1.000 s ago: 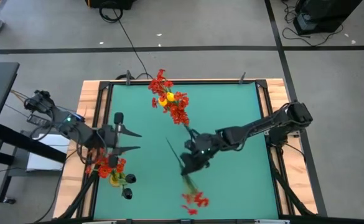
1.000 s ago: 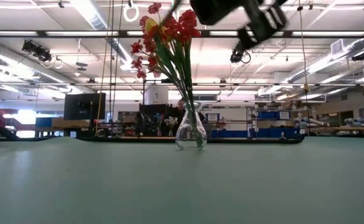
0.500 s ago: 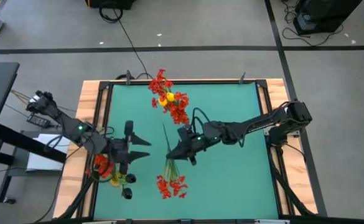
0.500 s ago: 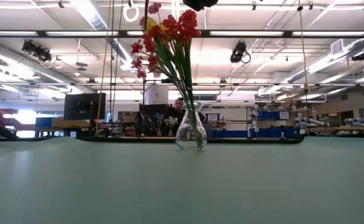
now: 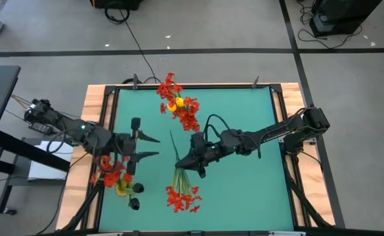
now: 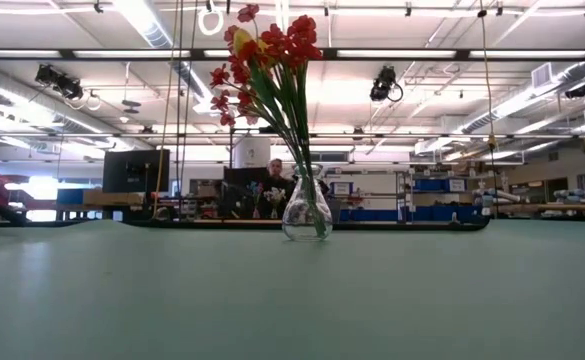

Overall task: Sort flowers into vase by color
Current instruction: Put the red flowers into the yellow vase

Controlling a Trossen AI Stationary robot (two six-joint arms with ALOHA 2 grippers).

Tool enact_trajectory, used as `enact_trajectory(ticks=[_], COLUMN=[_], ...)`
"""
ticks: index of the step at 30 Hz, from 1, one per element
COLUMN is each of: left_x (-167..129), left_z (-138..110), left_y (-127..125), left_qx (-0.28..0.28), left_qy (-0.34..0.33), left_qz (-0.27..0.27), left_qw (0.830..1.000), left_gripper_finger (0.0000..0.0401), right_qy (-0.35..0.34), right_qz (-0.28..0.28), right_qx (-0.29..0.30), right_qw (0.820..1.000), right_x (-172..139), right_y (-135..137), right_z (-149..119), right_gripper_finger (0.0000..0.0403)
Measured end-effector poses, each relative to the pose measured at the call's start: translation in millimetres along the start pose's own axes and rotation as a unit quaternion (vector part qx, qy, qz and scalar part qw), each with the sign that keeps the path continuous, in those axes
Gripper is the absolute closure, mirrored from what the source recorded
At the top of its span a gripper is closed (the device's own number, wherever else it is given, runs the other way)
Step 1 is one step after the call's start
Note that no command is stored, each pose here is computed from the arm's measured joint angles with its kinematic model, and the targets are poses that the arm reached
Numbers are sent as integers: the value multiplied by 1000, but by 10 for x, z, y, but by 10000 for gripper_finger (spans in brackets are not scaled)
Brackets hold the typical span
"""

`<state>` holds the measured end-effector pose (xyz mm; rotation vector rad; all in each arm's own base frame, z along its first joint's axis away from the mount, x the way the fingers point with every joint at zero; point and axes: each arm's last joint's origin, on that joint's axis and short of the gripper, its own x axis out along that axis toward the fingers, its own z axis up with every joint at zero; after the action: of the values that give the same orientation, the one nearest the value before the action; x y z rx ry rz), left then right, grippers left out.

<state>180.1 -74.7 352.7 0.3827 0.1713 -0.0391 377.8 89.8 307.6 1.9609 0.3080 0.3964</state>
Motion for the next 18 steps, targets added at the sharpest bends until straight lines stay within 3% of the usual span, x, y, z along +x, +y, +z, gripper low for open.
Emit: enact_trajectory(ticks=[7,18], left_x=[197,610], left_z=[70,224], left_y=[61,67], left_qx=[82,150], left_qy=[19,30], left_qz=[-25,-67], left_qw=[996,986], left_gripper_finger=[218,218], right_qy=[9,3], right_qz=[4,23], right_qx=[22,40], right_qw=[1000,999], right_x=[10,7], right_y=[-12,21], right_z=[-60,-56], right_gripper_finger=[374,373])
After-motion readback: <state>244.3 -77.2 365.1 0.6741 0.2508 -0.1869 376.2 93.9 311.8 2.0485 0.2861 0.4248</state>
